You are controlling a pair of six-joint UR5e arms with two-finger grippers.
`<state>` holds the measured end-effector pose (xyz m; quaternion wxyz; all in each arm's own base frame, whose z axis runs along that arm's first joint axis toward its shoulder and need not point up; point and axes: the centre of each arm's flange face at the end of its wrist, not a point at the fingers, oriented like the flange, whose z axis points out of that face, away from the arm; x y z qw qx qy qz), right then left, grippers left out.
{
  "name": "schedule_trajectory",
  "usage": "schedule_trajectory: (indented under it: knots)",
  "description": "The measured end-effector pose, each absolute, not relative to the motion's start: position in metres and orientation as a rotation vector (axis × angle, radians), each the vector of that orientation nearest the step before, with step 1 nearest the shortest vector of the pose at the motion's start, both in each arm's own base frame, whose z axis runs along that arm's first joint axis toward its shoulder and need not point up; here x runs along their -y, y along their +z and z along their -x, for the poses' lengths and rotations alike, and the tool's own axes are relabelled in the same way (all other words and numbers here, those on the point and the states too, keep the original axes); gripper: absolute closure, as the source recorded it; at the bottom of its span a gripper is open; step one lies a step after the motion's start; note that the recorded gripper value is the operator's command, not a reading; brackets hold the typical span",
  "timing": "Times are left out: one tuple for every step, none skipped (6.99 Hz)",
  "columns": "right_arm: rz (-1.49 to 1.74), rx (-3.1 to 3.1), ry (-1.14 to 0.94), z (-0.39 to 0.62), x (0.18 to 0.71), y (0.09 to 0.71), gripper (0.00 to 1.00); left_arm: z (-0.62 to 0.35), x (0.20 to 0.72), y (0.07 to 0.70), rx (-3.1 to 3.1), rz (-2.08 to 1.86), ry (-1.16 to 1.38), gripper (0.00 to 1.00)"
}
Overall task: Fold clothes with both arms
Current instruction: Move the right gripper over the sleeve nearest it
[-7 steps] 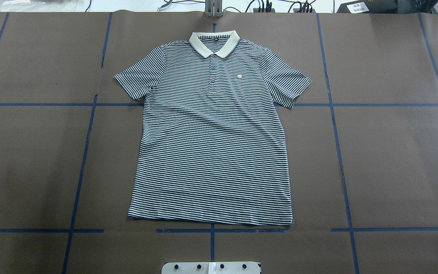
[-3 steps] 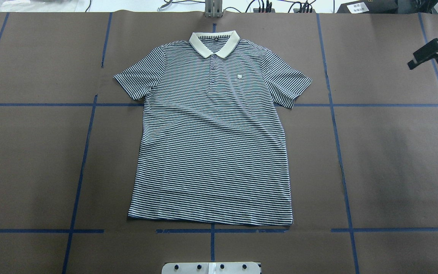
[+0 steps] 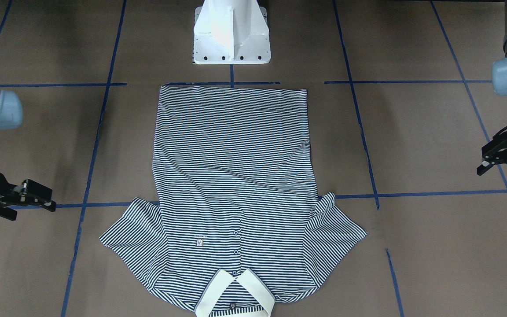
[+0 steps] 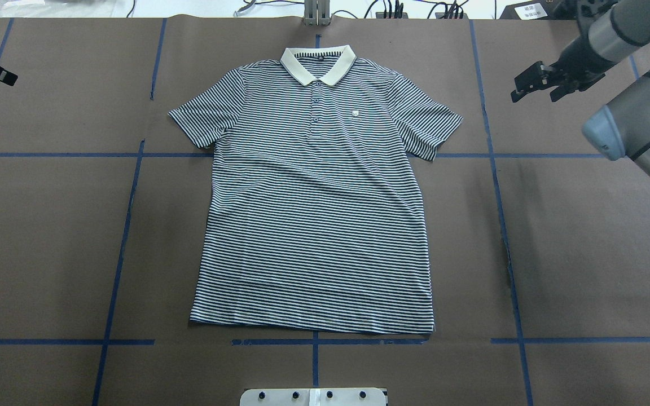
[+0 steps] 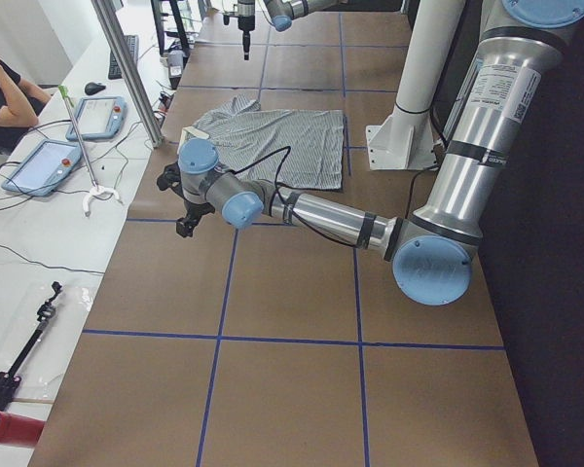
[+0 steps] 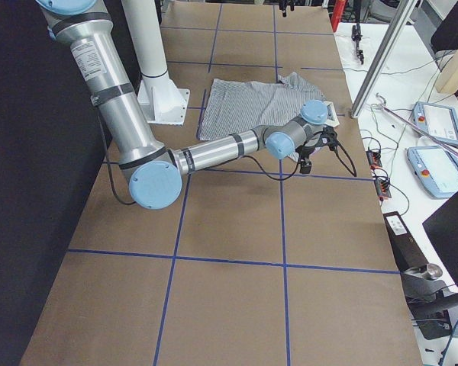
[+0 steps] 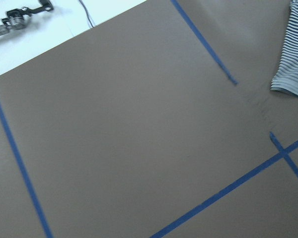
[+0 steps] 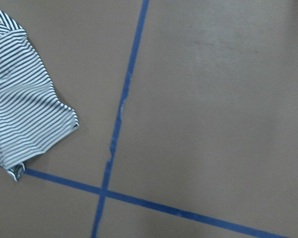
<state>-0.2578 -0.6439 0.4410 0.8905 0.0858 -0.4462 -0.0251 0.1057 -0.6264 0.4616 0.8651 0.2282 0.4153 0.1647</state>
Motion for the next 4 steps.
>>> schedule_trajectory:
  knots:
    - [-0.224, 0.887, -0.037, 0.295, 0.649, 0.439, 0.0, -0.109, 0.634, 0.457, -0.863, -0.465, 0.285, 0.0]
    - [-0.255, 0.861, -0.037, 0.326, 0.661, 0.434, 0.0, -0.111, 0.637, 0.453, -0.856, -0.466, 0.256, 0.0]
    - [-0.267, 0.847, -0.044, 0.351, 0.672, 0.431, 0.0, -0.111, 0.638, 0.452, -0.854, -0.471, 0.245, 0.0]
    - [-0.27, 0.833, -0.052, 0.37, 0.675, 0.433, 0.0, -0.111, 0.638, 0.45, -0.855, -0.474, 0.241, 0.0]
